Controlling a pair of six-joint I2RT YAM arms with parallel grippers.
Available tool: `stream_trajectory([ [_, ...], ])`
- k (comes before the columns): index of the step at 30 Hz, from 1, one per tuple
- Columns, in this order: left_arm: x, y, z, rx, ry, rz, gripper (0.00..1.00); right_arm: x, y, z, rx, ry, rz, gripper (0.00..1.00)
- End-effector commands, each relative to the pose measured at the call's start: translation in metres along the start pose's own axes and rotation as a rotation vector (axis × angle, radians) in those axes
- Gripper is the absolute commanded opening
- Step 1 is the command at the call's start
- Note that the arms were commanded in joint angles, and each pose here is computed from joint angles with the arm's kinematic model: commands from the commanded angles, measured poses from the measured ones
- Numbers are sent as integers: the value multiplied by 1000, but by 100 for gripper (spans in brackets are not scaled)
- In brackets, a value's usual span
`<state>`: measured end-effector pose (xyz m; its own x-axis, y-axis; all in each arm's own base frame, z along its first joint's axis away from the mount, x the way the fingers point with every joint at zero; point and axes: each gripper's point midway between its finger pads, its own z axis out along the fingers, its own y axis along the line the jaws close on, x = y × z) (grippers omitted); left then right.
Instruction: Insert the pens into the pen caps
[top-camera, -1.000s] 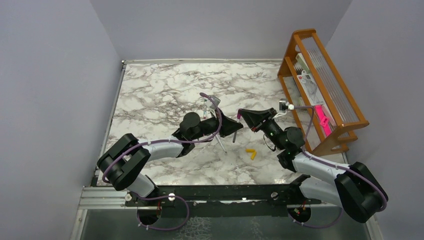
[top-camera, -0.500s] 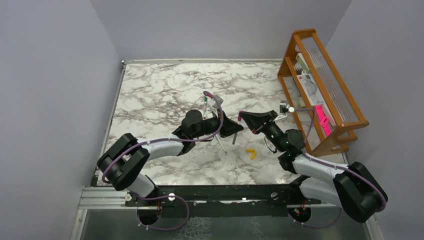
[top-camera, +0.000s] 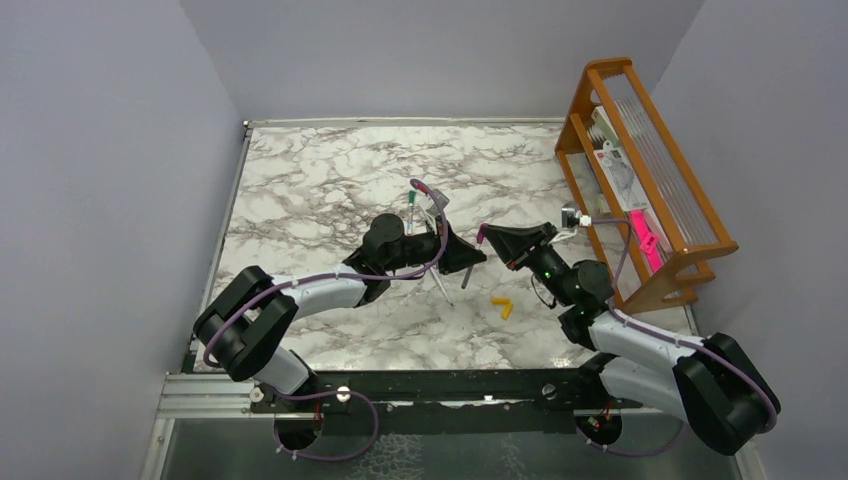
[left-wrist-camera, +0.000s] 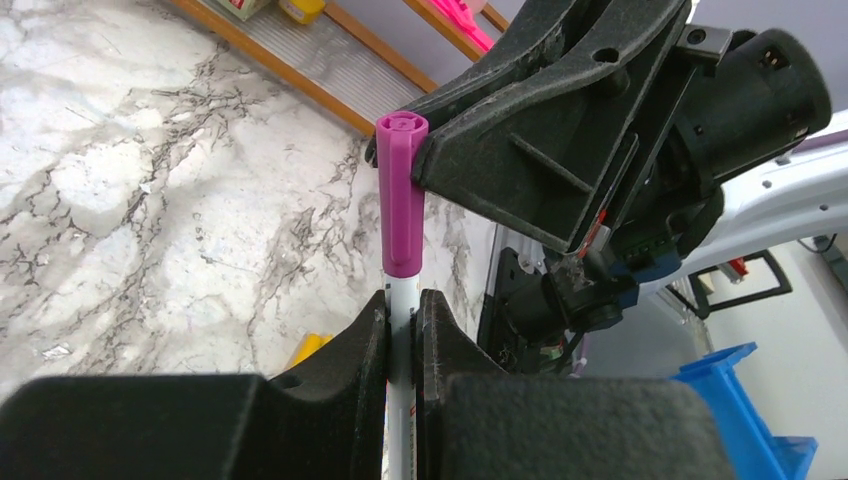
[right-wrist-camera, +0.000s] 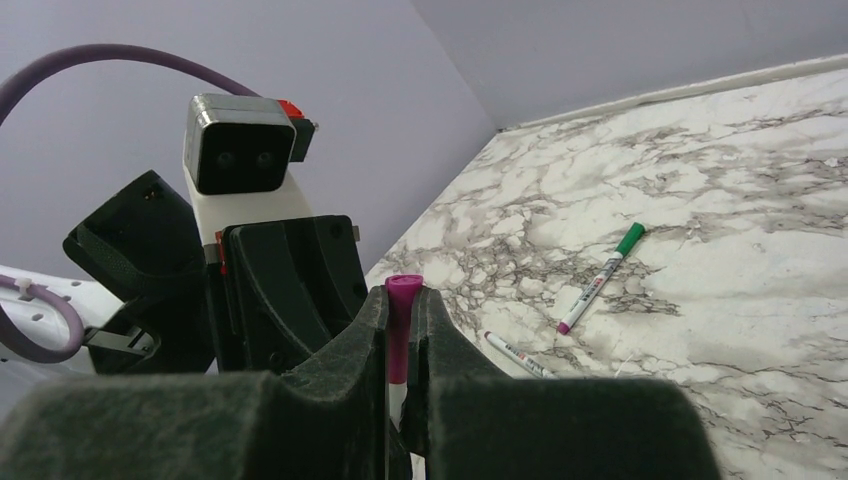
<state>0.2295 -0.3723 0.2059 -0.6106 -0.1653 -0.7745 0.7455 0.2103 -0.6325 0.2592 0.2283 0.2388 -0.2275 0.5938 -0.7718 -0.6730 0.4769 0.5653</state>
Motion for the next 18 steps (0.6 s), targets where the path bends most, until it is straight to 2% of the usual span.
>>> stream_trajectory([
  [1, -83, -32, -2, 81, -232, 208, 0, 51, -9, -19, 40, 235, 8, 1],
  [4, -70, -23, -4, 54, -193, 209, 0, 35, -6, -14, 56, 191, -14, 2],
  [6, -61, -14, -4, 28, -160, 196, 0, 25, -6, -10, 75, 168, -34, 12],
  [10, -44, 5, -5, -31, -115, 164, 0, 5, -9, -8, 129, 114, -78, 38],
  [11, -41, 11, -6, -50, -108, 158, 0, 0, -11, -9, 150, 101, -91, 42],
  [16, -35, 54, -13, -185, -87, 96, 0, -11, -23, -17, 233, 83, -158, 43],
  [18, -37, 84, -17, -298, -73, 64, 0, -9, -29, -22, 261, 94, -167, 43],
])
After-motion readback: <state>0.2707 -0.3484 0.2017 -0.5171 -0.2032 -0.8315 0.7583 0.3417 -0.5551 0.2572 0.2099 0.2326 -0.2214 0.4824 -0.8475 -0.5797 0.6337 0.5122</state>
